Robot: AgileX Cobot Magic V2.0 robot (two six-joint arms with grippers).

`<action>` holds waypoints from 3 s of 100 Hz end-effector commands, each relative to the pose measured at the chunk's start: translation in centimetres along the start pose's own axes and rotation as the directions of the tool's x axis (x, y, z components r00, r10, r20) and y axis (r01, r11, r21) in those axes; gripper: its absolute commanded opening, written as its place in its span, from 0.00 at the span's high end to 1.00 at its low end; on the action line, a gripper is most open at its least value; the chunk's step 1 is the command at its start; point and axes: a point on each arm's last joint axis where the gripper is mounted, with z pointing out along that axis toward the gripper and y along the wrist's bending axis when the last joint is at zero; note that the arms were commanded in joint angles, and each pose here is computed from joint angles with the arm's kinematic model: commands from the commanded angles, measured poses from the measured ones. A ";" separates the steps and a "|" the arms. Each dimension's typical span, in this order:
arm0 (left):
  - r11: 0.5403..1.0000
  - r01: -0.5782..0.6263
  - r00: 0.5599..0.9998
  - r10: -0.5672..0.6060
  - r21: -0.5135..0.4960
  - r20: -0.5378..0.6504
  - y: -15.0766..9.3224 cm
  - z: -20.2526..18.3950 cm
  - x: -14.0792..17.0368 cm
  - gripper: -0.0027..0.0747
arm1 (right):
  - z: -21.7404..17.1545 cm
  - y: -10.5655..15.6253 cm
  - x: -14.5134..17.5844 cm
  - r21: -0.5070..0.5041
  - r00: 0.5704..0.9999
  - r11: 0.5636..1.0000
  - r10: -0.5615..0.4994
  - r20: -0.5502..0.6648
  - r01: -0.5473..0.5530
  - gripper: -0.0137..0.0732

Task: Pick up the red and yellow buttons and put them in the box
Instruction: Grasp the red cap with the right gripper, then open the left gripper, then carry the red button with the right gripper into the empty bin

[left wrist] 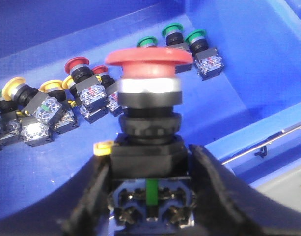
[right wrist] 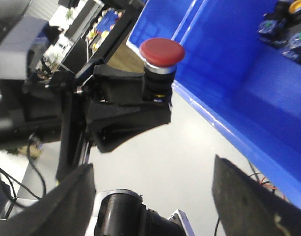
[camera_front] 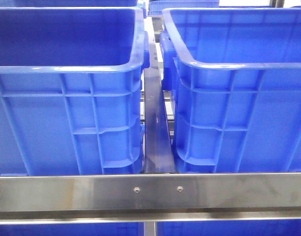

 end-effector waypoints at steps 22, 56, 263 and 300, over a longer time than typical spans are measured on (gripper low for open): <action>1.000 0.000 0.996 -0.002 0.019 0.093 -0.1 -0.8 -1.2 0.99 | 4.3 2.6 -3.8 -0.147 0.998 0.987 -0.055 0.036 0.059 0.23; 1.000 0.000 0.996 -0.002 0.019 0.093 -0.1 -0.8 -1.2 0.99 | 7.3 3.3 -5.1 -0.199 0.996 0.976 -0.080 0.039 0.086 0.23; 0.999 0.011 0.996 -0.014 0.031 0.090 -0.2 -0.8 -1.2 0.30 | 10.5 2.0 -5.2 -0.237 1.000 0.972 0.005 0.028 0.002 0.76; 1.000 0.010 0.995 -0.013 0.029 0.102 -0.1 -1.1 -1.1 0.30 | 8.3 -1.0 -8.1 -0.162 0.993 0.987 0.020 0.114 -0.001 0.76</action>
